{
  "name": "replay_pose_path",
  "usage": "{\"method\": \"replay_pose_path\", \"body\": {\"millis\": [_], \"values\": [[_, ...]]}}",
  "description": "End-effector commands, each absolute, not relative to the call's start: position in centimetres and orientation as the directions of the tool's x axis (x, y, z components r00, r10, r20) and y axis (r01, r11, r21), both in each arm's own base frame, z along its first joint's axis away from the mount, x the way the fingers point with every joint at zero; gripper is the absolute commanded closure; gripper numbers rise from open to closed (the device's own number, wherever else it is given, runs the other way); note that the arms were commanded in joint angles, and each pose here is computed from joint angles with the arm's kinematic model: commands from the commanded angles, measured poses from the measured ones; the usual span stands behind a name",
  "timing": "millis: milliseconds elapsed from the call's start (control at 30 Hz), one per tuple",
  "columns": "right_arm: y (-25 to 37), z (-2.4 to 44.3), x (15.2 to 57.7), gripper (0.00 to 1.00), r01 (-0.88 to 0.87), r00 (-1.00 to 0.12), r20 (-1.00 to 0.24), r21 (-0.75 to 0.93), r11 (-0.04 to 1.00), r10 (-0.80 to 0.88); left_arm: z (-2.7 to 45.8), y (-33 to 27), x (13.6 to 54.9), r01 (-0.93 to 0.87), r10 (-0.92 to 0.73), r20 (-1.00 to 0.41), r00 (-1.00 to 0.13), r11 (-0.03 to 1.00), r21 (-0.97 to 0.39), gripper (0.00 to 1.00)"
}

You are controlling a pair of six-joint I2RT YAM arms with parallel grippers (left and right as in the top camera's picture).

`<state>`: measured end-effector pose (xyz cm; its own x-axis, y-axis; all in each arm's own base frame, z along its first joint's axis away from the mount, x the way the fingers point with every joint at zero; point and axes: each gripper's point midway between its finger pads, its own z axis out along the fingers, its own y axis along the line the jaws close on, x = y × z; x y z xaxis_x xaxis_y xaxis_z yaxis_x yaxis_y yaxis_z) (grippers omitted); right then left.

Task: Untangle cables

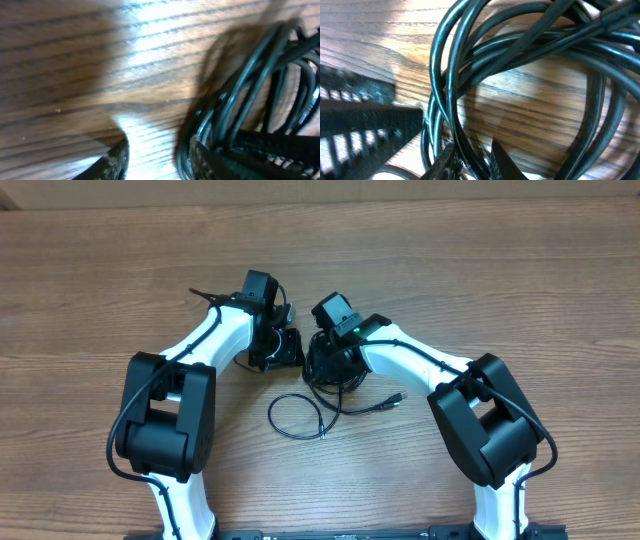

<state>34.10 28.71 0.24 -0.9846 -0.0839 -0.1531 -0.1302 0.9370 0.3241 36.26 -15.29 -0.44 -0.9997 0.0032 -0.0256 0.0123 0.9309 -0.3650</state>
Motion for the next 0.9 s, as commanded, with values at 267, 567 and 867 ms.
{"method": "replay_pose_path", "body": {"millis": [267,567,867], "values": [[26.7,-0.4,35.0,0.86,-0.102,-0.982,-0.181,0.24,0.965,-0.059,-8.9,-11.3,30.1,0.016,0.053,0.191,-0.98,0.982,-0.19,0.42],[26.7,-0.4,35.1,0.85,-0.075,-0.984,-0.177,0.247,0.966,-0.031,-9.9,-12.3,28.9,0.014,0.045,0.191,-0.981,0.987,-0.162,0.44],[26.0,-0.3,35.7,0.84,-0.049,-0.985,-0.171,0.256,0.965,-0.005,-11.0,-12.7,27.4,-0.076,-0.051,0.207,-0.977,0.991,-0.112,0.47]]}}
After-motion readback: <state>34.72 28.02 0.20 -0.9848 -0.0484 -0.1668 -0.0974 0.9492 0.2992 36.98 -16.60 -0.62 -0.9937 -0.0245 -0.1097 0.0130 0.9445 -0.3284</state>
